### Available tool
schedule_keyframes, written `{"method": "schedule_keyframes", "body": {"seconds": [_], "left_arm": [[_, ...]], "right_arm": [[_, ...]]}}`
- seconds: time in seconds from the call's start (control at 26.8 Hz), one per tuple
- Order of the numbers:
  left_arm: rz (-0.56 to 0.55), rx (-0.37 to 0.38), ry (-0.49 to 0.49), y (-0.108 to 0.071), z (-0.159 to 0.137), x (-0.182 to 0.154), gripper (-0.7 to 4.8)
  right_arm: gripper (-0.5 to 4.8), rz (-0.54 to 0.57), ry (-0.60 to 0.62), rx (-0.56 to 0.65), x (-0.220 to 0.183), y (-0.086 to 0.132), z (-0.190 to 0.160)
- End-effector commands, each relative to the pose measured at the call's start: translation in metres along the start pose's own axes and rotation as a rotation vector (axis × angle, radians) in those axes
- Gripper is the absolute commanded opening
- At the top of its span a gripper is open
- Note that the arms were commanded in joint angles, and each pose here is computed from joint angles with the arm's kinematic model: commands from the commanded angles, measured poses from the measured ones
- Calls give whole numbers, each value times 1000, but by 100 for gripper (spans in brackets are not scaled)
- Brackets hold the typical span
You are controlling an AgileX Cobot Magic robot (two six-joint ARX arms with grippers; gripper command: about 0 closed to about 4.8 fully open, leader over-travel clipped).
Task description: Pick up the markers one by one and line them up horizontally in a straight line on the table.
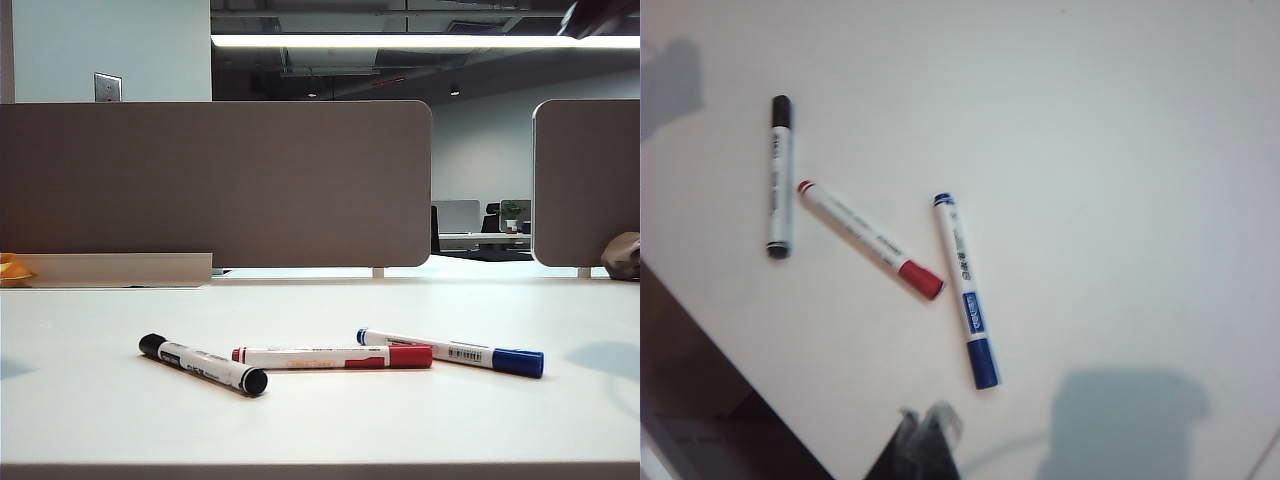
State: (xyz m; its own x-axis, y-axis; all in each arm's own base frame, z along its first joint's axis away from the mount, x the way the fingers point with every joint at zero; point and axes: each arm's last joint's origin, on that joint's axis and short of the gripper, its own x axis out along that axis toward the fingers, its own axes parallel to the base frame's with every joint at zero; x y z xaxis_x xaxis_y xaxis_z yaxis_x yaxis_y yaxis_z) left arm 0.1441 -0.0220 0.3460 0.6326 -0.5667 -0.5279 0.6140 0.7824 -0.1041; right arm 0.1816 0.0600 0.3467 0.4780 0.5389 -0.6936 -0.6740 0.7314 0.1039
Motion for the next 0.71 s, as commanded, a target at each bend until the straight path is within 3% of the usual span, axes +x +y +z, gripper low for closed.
{"method": "schedule_keyframes", "body": {"seconds": [0.04, 0.19, 0.34, 0.37, 0.48, 0.71], "left_arm": [[-14, 23, 82, 9, 6, 21, -3], [-81, 69, 173, 10, 10, 49, -3], [-63, 158, 297, 4, 8, 74, -3], [-51, 211, 357, 1, 6, 85, -3], [-61, 270, 439, 1, 1, 106, -3], [-33, 280, 459, 8, 1, 128, -4]], "right_arm": [[-1, 39, 50, -19, 20, -9, 17], [-1, 91, 127, -32, 54, -14, 28], [-1, 141, 197, -67, 91, -14, 31], [-1, 140, 250, -93, 108, -13, 30], [-1, 113, 374, -102, 142, -14, 22], [0, 40, 463, -105, 162, -22, 15]]}}
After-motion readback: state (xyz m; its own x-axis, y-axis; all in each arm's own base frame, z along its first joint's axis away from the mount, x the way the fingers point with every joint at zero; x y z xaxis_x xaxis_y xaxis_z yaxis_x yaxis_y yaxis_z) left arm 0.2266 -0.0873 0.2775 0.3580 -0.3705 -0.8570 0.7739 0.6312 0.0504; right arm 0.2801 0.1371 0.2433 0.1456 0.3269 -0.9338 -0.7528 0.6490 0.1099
